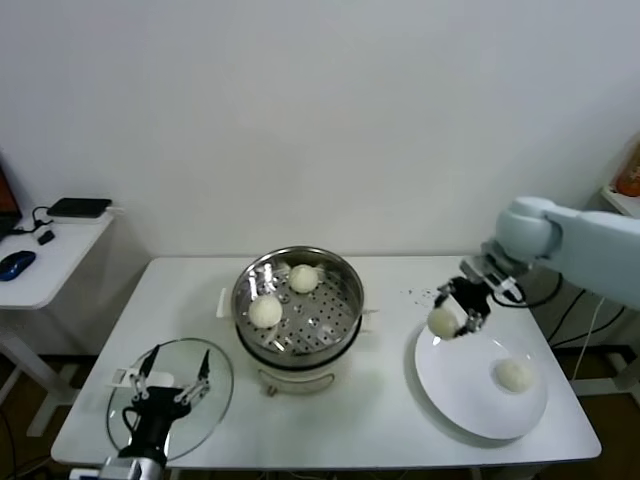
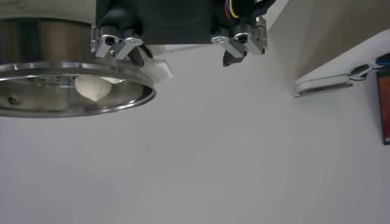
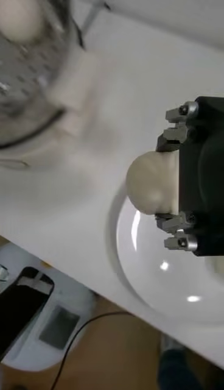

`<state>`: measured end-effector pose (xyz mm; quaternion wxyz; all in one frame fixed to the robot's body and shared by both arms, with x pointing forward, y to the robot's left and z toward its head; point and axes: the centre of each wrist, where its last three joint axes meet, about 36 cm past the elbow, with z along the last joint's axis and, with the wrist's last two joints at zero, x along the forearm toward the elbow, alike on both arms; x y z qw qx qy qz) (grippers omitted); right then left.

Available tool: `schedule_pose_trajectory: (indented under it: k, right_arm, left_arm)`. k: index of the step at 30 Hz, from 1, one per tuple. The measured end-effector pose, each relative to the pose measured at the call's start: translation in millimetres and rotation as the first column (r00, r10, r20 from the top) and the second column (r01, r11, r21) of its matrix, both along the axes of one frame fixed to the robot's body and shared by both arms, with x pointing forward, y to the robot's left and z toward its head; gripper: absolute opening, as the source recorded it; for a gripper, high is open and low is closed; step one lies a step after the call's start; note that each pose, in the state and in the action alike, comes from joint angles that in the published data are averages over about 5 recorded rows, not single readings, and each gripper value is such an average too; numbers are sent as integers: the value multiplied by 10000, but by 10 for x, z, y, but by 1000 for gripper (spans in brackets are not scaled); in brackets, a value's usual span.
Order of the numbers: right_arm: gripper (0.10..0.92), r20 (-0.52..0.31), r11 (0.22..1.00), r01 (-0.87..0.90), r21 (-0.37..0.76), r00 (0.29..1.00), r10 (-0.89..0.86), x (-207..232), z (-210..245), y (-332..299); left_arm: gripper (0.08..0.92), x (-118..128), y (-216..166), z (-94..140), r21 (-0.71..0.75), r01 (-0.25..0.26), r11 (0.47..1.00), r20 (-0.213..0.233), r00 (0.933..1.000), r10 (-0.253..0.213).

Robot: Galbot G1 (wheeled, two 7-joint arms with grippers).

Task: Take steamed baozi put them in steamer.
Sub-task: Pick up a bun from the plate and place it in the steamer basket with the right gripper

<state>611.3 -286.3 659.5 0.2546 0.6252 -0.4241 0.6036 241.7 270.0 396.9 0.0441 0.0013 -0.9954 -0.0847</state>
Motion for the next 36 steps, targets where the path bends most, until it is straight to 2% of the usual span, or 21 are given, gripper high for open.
schedule_pose_trajectory:
  k: [7,15,26,36]
  right_arm:
    - [645,920,9818,-1900,-45,9775,1896,73,572,699]
    - [645,1520,9176,-3903,-758,9049,3975,120,798,1575]
    - [645,1365,7775,-6014,-1837,7677,6261,130,517,2638]
    - [645,892,6534,-7204,-2326,6532,7519,-24,127,3162]
  left_arm:
    - [823,-18,14,2,-39,-91,10000,-13,10000,91]
    - [823,-22,25,13,-22,-149,9999,12,9999,149]
    - [823,-26,57,-10,49,-272,9996,-16,9996,272]
    - [823,-8,78,4,90,-331,9994,7,9995,331]
